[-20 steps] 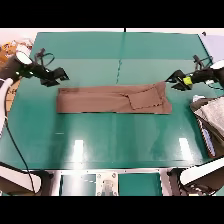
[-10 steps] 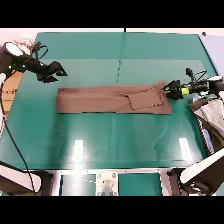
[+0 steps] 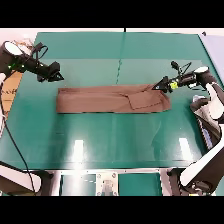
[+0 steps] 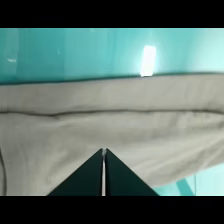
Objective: Fold the shirts.
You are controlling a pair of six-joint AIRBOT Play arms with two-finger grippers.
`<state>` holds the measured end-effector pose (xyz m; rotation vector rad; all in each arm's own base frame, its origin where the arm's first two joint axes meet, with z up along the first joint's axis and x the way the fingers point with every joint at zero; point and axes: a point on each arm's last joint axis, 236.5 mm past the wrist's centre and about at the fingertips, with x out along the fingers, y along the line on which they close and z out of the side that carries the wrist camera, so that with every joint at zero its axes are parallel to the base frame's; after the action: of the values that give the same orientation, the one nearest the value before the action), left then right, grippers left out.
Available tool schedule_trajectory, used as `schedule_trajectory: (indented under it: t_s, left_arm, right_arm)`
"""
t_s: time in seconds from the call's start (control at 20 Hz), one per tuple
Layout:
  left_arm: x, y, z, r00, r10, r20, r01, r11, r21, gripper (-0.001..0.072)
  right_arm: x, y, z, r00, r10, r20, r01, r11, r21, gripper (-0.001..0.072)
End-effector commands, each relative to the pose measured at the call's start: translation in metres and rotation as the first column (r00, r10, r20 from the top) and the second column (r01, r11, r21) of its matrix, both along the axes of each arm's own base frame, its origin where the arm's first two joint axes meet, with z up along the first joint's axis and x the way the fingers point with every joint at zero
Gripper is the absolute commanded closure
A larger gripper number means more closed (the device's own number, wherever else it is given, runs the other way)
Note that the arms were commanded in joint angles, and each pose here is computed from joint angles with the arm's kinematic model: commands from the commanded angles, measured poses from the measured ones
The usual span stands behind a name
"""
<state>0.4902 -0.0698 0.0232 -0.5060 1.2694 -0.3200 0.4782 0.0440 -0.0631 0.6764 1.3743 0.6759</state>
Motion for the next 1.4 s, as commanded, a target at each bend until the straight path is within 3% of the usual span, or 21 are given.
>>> schedule_trajectory:
  t_s: [0.0, 0.15, 0.45, 0.75, 1.0, 1.15, 1.35]
  left_arm:
    - [-0.011, -0.016, -0.001, 0.995, -0.095, -0.006, 0.095, 0.995, 0.007, 0.0687]
    - [-0.014, -0.074, -0.001, 0.971, -0.231, 0.054, 0.23, 0.973, 0.029, 0.0687]
    - [-0.027, -0.271, -0.046, 0.871, -0.427, 0.243, 0.425, 0.903, 0.064, 0.0687]
    - [-0.095, -0.391, -0.106, 0.852, -0.481, 0.207, 0.51, 0.852, -0.119, 0.0687]
    - [-0.114, -0.404, -0.111, 0.855, -0.495, 0.154, 0.517, 0.835, -0.187, 0.0687]
    - [-0.105, -0.383, -0.078, 0.818, -0.558, 0.141, 0.576, 0.79, -0.21, 0.0687]
    - [-0.084, -0.299, -0.034, 0.721, -0.691, 0.05, 0.693, 0.718, -0.067, 0.0688]
  right_arm:
    - [-0.003, 0.002, 0.017, 0.999, 0.019, -0.043, -0.021, 0.999, -0.045, 0.0691]
    - [0.001, 0.0, 0.045, 1.0, -0.01, -0.013, 0.009, 0.996, -0.085, 0.0692]
    - [-0.028, 0.017, 0.116, 1.0, 0.013, 0.006, -0.011, 0.986, -0.168, 0.0692]
    - [-0.06, 0.042, 0.197, 0.996, -0.008, 0.084, 0.024, 0.982, -0.187, 0.0692]
    - [-0.065, 0.042, 0.206, 0.994, -0.015, 0.105, 0.036, 0.978, -0.205, 0.0692]
    - [-0.067, 0.046, 0.2, 0.995, -0.003, 0.095, 0.024, 0.975, -0.222, 0.0692]
    - [-0.074, 0.077, 0.201, 0.996, 0.038, 0.076, -0.021, 0.977, -0.214, 0.0692]
